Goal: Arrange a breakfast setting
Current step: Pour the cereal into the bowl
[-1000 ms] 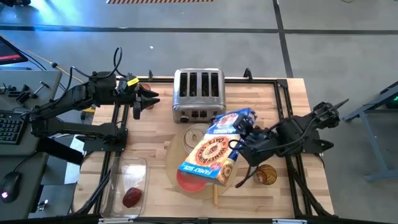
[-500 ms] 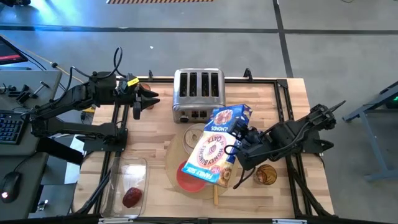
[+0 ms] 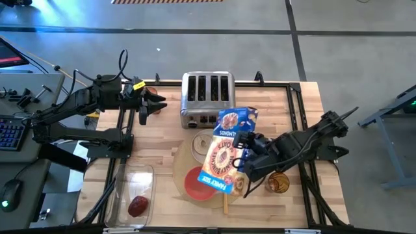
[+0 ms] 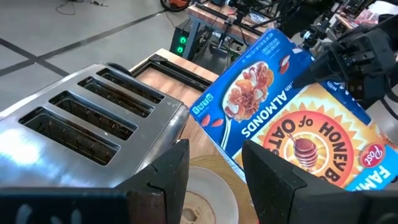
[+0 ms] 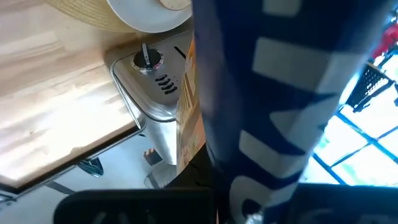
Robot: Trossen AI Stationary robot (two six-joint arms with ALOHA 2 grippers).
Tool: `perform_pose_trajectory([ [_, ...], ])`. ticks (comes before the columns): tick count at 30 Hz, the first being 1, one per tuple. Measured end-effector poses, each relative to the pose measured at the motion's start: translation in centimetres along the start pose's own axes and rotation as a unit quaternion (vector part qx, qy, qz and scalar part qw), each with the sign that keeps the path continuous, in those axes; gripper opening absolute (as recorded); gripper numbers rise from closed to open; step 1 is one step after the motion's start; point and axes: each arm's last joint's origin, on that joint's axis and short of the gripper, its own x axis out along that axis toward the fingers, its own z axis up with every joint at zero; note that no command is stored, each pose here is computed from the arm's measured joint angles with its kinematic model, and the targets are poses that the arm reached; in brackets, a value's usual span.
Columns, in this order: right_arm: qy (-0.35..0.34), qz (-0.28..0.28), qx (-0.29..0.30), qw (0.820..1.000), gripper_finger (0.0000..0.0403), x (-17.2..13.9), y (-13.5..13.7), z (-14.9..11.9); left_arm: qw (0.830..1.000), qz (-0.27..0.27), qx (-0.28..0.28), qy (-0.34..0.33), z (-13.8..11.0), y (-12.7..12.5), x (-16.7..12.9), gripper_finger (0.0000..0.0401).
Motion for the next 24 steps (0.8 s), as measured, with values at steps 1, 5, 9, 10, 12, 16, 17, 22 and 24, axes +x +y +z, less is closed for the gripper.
perform_pose_trajectory([
  [1,0.000,0.000,-0.004,1.000,0.0000,0.0,0.0,0.0,1.000,0.000,0.000,0.000,0.0,0.0,0.0,0.0138],
  [5,0.022,-0.017,-0.005,1.000,0.0000,0.0,-0.1,-0.1,1.000,0.000,0.000,0.000,0.0,0.0,0.0,0.0138],
  [9,0.041,-0.031,-0.035,0.998,0.0000,-0.2,-0.1,-0.1,1.000,0.000,0.000,0.000,0.0,0.0,0.0,0.0138],
  [10,0.039,-0.029,-0.042,0.998,0.0000,-0.1,-0.1,-0.1,1.000,0.000,0.000,0.000,0.0,0.0,0.0,0.0138],
  [12,0.036,-0.030,-0.049,0.998,0.0000,-0.2,-0.2,0.0,1.000,0.000,0.000,0.000,0.0,0.0,0.0,0.0138],
  [16,0.034,-0.035,-0.069,0.996,0.0000,-0.2,-0.3,0.1,1.000,0.000,0.000,0.000,0.0,0.0,0.0,0.0138],
  [17,0.034,-0.038,-0.073,0.996,0.0000,-0.2,-0.4,0.1,1.000,0.000,0.000,0.000,0.0,0.0,0.0,0.0138],
  [22,0.049,-0.066,-0.086,0.993,0.0000,-0.2,-1.0,0.3,1.000,0.000,0.000,0.000,0.0,0.0,0.0,0.0138],
  [24,0.050,-0.074,-0.089,0.992,0.0000,-0.2,-1.2,0.4,1.000,0.000,0.000,0.000,0.0,0.0,0.0,0.0138],
])
